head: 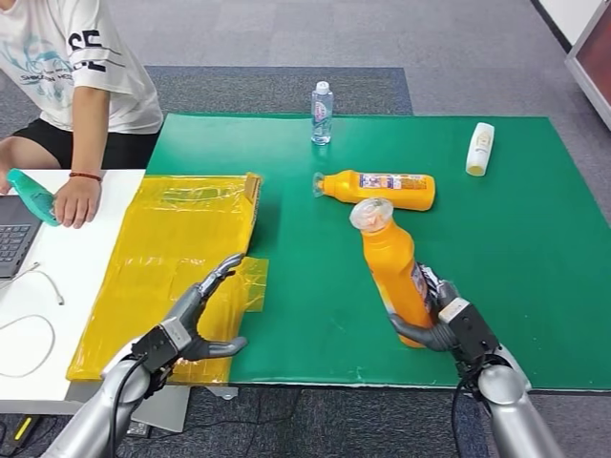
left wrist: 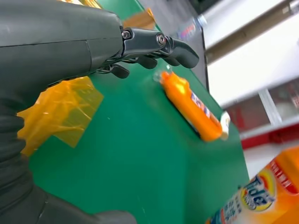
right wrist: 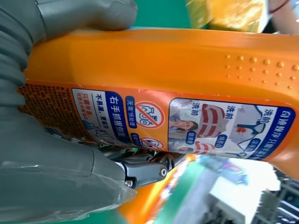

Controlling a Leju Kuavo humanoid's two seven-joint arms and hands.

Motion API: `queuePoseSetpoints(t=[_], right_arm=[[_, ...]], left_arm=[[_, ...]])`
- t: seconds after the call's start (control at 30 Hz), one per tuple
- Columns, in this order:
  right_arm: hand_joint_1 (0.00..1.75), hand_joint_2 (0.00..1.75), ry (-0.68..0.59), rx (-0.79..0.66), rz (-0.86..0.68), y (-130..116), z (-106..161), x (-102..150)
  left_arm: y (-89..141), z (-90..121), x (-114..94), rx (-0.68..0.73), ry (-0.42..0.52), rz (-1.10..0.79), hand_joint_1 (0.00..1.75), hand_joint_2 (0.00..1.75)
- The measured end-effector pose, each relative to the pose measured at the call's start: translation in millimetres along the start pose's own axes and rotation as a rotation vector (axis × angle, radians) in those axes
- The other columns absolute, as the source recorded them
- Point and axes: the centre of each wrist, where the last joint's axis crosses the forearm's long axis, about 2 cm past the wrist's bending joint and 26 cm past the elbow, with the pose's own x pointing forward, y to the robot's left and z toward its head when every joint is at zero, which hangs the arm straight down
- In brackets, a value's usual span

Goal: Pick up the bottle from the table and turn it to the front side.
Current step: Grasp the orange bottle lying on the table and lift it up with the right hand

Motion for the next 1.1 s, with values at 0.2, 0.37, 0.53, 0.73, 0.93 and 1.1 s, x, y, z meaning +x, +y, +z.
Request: queuePoseSetpoints(t=[0.2,0.37,0.53,0.73,0.93,1.1], right_arm=[[1.75,1.75,-0.135,0.136,-0.045,28,-40,23],[1.75,1.75,-0.207,0.235,-0.053,49,-65,41],[1.75,1.75,-0.247,0.287,-0.042,66,-81,53],[1.75,1.75,-0.254,0.288,0.001,72,-87,57],[1.75,1.75,-0.238,0.285,0.039,78,-86,55],[1.75,1.75,-0.228,0.278,0.049,82,-83,52]], left_arm=[[22,-37,-4,-0.232,-0.095,0.178,0.00,1.75],[37,-53,3,-0.413,-0.130,0.295,0.00,1.75],[48,-59,8,-0.513,-0.126,0.302,0.00,1.75],[56,-62,11,-0.530,-0.110,0.255,0.00,1.75],[57,-59,8,-0.501,-0.096,0.218,0.00,1.75],[53,-55,7,-0.450,-0.095,0.177,0.00,1.75]])
